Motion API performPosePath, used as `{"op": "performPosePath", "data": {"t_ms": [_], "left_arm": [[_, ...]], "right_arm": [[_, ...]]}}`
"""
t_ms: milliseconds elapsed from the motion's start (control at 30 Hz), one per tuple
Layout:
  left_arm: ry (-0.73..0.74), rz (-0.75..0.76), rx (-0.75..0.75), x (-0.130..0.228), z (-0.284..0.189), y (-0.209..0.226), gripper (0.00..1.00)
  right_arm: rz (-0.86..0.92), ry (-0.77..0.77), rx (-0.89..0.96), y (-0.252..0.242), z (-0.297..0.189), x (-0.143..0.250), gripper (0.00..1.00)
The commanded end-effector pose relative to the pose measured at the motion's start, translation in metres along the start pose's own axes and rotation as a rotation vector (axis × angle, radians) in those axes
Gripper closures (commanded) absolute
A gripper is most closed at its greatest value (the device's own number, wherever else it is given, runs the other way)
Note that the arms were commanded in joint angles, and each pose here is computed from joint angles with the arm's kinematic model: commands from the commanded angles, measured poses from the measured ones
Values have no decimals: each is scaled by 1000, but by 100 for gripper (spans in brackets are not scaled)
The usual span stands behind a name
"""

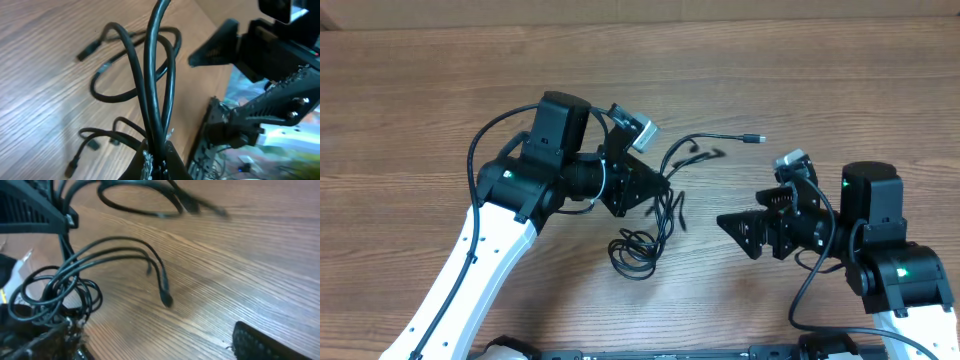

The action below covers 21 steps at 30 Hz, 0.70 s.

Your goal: Untangle cables

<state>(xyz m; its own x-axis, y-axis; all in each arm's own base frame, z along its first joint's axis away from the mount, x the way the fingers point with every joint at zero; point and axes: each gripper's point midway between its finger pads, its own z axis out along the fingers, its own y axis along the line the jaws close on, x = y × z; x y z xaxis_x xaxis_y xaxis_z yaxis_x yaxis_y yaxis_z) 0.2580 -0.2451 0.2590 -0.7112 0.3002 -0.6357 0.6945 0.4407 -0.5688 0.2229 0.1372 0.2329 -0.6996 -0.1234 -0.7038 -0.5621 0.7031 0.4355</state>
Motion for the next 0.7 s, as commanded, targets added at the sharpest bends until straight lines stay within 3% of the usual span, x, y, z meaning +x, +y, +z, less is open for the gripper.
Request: {"op": "performPosePath", "data": {"t_ms": [0,333,667], "left_arm": [[-42,50,83,-14,-9,-26,96],[-86,83,118,-29,-3,-39,96],[-89,150,116,-32,9,-52,96]], "right_arm": [[6,-65,-100,20,-5,-19,0],[270,-138,-120,20,-7,-43,0],[413,-144,-134,21,-8,-47,0]]}}
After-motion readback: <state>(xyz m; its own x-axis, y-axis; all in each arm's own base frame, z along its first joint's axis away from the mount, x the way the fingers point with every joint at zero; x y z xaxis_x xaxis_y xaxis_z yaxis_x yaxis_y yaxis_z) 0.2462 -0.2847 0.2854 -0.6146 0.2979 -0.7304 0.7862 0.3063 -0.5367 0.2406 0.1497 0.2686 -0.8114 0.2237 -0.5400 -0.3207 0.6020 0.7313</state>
